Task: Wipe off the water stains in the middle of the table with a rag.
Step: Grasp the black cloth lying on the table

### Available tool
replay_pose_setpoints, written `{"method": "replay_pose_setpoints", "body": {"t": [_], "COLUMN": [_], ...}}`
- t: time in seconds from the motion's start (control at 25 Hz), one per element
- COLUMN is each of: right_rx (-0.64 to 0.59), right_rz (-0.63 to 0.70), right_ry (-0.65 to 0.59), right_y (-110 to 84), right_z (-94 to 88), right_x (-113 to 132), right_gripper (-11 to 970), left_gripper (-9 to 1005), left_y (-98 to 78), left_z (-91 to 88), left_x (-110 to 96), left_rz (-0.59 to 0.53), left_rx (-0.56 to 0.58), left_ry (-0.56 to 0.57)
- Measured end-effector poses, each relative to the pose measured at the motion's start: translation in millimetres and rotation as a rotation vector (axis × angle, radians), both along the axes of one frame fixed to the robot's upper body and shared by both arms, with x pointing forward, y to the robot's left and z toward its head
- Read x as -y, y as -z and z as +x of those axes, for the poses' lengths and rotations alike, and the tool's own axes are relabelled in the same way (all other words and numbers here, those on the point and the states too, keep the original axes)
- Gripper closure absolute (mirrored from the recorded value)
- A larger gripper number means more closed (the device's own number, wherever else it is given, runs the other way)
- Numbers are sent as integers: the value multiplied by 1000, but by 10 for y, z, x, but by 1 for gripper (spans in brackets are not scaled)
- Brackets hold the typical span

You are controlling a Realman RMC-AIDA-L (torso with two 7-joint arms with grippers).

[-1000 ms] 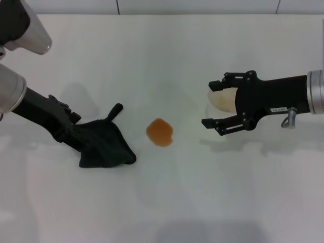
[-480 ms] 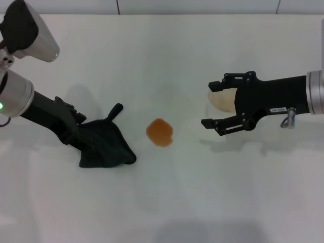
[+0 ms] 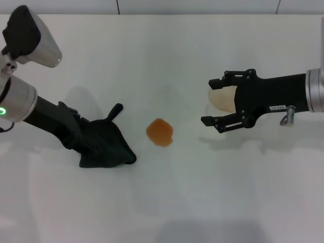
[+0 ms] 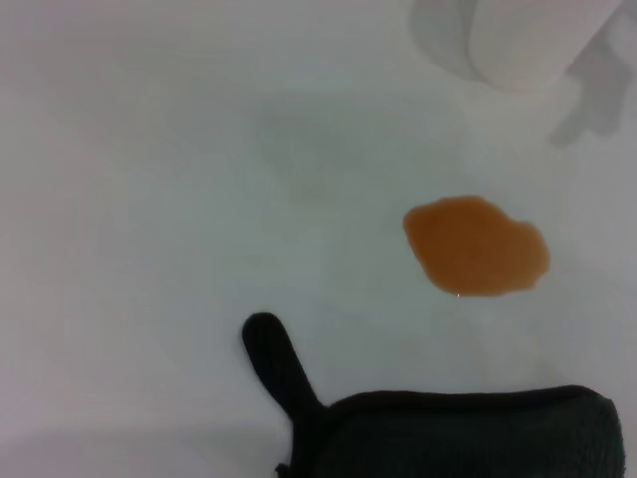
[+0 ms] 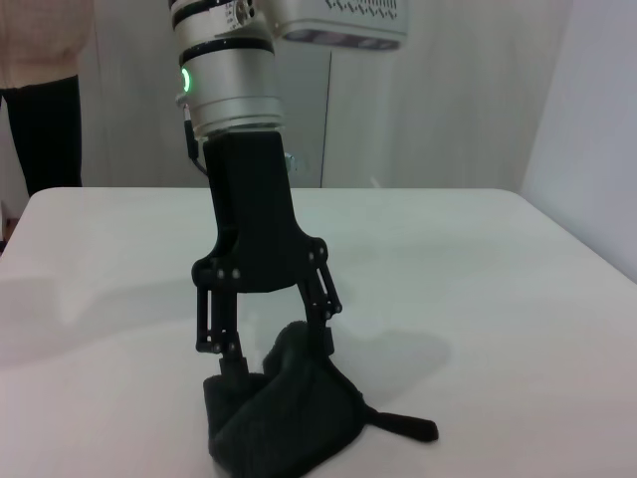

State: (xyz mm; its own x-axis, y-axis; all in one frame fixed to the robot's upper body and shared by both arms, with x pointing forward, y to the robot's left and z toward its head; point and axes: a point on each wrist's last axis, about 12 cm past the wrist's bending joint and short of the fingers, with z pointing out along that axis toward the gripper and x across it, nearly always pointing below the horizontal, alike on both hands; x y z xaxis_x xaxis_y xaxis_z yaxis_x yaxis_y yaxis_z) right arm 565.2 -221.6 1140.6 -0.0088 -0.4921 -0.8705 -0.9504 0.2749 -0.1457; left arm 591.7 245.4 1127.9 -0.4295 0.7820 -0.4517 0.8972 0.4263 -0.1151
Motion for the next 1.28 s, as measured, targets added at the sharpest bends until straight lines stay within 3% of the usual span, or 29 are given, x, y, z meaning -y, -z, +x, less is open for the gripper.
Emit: {"method": "replay_pose_setpoints", "body": {"t": [0.68, 1.2, 1.28], "right_rx": [0, -2, -2], "right_rz": [-1, 0, 0], "right_ry": [1, -5, -5], "right_y": [2, 0, -1], "right_z": [1, -3, -3], "right_x": [-2, -7, -8], "right_gripper": [91, 91, 91], "left_gripper": [167, 168, 271], "left_y": [155, 130, 126], "left_z": [-30, 3, 9], "left_x": [9, 33, 33], "left_rz": [29, 19, 17], "left_rx": [-20, -25, -29], "left_ry": [-10, -53, -67]}}
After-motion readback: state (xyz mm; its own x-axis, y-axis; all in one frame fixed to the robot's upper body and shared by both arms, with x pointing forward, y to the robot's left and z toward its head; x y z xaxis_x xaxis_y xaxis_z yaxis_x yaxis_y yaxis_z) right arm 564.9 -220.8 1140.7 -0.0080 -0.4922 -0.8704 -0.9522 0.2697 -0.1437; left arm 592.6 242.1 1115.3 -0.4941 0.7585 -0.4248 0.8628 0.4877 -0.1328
